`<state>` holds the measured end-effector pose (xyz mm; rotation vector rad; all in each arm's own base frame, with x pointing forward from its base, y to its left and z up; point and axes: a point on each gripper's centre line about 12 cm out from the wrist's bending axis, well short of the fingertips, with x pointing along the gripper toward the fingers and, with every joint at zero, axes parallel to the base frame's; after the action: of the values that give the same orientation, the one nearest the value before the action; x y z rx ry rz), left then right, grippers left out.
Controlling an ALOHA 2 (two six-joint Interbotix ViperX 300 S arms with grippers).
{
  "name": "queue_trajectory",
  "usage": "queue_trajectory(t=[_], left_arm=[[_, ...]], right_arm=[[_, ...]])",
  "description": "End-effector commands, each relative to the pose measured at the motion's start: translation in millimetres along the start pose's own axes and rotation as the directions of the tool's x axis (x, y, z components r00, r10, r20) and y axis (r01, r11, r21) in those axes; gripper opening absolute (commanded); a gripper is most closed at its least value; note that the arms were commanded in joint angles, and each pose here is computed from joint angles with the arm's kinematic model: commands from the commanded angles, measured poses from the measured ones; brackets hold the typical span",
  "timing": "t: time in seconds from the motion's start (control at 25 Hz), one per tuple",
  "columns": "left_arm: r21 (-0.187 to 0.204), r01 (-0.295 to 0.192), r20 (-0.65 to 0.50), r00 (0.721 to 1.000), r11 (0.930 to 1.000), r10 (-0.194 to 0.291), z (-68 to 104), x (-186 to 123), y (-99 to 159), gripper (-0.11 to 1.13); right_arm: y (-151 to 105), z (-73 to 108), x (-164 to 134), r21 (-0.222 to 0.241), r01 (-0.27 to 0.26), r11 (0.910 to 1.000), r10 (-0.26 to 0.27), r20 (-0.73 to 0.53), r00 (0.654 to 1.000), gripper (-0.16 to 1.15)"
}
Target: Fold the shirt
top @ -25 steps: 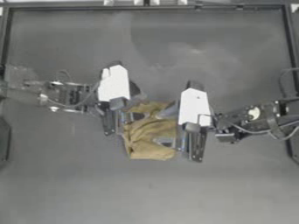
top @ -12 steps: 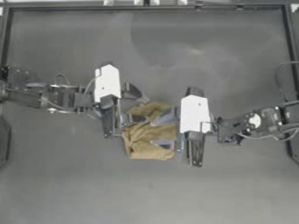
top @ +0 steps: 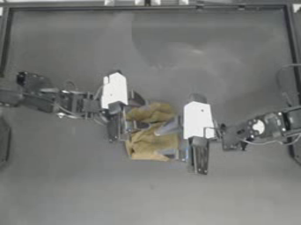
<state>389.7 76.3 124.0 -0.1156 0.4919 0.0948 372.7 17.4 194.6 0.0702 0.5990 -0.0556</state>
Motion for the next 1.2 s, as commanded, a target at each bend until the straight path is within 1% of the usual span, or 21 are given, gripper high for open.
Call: queue_trajectory(t=[0.04,0.24,0.32,0.44,0.52,0.68,0.76,0.84,0.92,1.0,1.16,1.2], left_arm=[[-0.002,0.013,0.035,0.999,0.9999,-0.013,3.6,5,-1,0.86],[-0.023,0.012,-0.011,1.000,0.9997,-0.012,-15.6,14,0,0.86],[-0.029,0.012,-0.029,1.000,0.9995,-0.013,-22.3,18,-1,0.86],[-0.040,0.009,-0.046,0.999,0.9992,-0.010,-29.0,20,-1,0.86],[-0.040,0.009,-0.045,0.999,0.9991,-0.011,-29.0,20,-2,0.86],[-0.041,0.008,-0.044,0.999,0.9991,-0.009,-28.0,19,-1,0.85],[-0.039,0.007,-0.050,0.999,0.9992,-0.009,-29.1,19,-1,0.85],[-0.041,0.005,-0.051,0.999,0.9992,-0.007,-29.3,18,-1,0.85],[-0.039,0.006,-0.051,0.999,0.9992,-0.008,-29.4,16,-1,0.85],[-0.039,0.006,-0.050,0.999,0.9992,-0.007,-28.9,16,-1,0.85],[-0.037,0.007,-0.045,0.999,0.9993,-0.008,-27.1,16,-1,0.85],[-0.038,0.006,-0.047,0.999,0.9992,-0.008,-27.7,16,-1,0.85]], right_arm=[[-1,6.0,-5,0.011,0.003,0.9999,-0.003,0.021,1.000,0.89],[-4,2.0,-5,0.018,0.021,0.9996,-0.021,0.012,1.000,0.89],[-8,-3.3,-3,0.030,0.034,0.9990,-0.034,-0.004,0.999,0.89],[-14,-16.6,6,0.055,0.051,0.9972,-0.049,-0.050,0.998,0.90],[-14,-24.6,16,0.059,0.056,0.9967,-0.051,-0.082,0.995,0.90],[-13,-31.3,37,0.051,0.060,0.9969,-0.054,-0.121,0.991,0.90],[-13,-30.9,41,0.046,0.062,0.9970,-0.056,-0.124,0.991,0.90],[-15,-32.0,41,0.046,0.077,0.9959,-0.071,-0.126,0.990,0.90],[-19,-38.6,42,0.047,0.095,0.9944,-0.087,-0.143,0.986,0.90],[-21,-47.0,47,0.057,0.106,0.9927,-0.095,-0.169,0.981,0.90],[-20,-59.7,63,0.069,0.104,0.9921,-0.088,-0.212,0.973,0.89],[-20,-59.4,64,0.070,0.101,0.9925,-0.084,-0.212,0.974,0.89]])
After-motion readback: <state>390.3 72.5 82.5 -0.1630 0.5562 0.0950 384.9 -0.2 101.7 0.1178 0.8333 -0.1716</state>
